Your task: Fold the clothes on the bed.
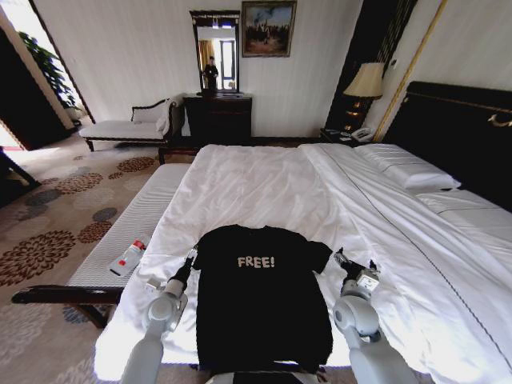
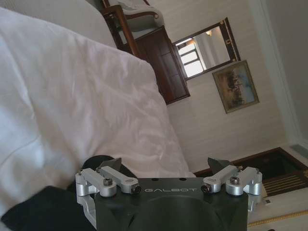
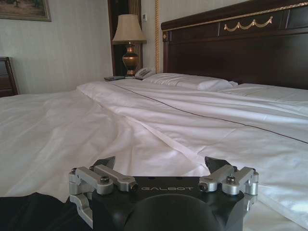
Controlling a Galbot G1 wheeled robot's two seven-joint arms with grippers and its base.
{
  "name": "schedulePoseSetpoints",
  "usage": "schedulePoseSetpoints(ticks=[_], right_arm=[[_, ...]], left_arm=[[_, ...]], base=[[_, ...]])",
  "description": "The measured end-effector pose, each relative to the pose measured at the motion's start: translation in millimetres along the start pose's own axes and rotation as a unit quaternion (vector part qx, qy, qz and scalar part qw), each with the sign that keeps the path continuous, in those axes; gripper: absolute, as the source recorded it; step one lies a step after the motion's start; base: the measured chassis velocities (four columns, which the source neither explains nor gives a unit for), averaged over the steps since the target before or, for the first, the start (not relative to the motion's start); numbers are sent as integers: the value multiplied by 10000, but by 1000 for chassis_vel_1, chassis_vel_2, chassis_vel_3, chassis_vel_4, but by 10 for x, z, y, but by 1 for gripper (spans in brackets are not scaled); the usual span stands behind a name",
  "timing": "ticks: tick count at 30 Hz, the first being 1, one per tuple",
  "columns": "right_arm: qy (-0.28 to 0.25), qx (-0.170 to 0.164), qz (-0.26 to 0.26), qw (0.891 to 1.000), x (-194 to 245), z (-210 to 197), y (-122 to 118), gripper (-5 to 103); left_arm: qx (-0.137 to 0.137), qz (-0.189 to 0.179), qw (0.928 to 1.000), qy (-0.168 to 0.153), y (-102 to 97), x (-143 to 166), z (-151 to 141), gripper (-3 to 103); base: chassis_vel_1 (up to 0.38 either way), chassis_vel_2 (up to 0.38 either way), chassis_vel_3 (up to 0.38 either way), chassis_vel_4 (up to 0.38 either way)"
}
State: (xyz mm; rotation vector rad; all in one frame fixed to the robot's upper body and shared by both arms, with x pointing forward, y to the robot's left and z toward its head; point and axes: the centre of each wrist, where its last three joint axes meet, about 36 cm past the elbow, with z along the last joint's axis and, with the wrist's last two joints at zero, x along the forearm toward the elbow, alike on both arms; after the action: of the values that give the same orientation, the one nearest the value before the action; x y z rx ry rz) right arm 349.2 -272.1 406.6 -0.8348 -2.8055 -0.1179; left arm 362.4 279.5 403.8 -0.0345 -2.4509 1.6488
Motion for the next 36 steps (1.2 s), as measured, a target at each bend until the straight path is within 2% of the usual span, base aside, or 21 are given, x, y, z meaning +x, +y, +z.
schedulePoseSetpoints(ticks=[3,6,7,9,11,14,15,17,20,26,32,34,36], right_arm=[[6,2,-1,10000,-5,-2,5,100],[22,2,-6,10000,-6,8,13,100],[28,-2,-12,10000,-4,10,23,100],[37,-12,-30,10000,3,11,48,100],[40,-15,-35,10000,5,11,55,100],[40,-18,-54,10000,25,7,67,100],[40,-18,-54,10000,25,7,67,100],[50,-4,-48,10000,34,14,57,100],[51,21,-13,10000,32,19,24,100],[73,51,24,10000,9,44,4,100],[106,57,14,9999,-1,72,30,100],[111,62,5,9999,4,82,46,100],[111,65,3,9999,6,83,48,100]], left_arm=[[-197,258,9994,-91,-257,270,-162,100],[-368,244,9990,-77,-287,363,-197,100],[-536,153,9984,-80,-251,388,-208,100],[-662,-94,9977,-102,-98,367,-207,100],[-640,-190,9977,-105,-28,347,-203,100],[-492,-542,9973,-48,277,196,-140,100],[-492,-542,9973,-48,277,196,-140,100],[-414,-685,9968,52,418,101,-82,100],[-294,-1022,9941,192,709,-96,51,100],[-254,-1213,9917,344,917,-306,237,100],[-132,-1078,9930,473,803,-433,431,100],[-101,-893,9941,613,659,-424,568,100],[-89,-840,9943,657,619,-402,606,100]], base=[[0,0,0,0],[0,0,0,0],[0,0,0,0],[0,0,0,0],[0,0,0,0],[0,0,0,0],[0,0,0,0],[0,0,0,0],[0,0,0,0],[0,0,0,0],[0,0,0,0],[0,0,0,0],[0,0,0,0]])
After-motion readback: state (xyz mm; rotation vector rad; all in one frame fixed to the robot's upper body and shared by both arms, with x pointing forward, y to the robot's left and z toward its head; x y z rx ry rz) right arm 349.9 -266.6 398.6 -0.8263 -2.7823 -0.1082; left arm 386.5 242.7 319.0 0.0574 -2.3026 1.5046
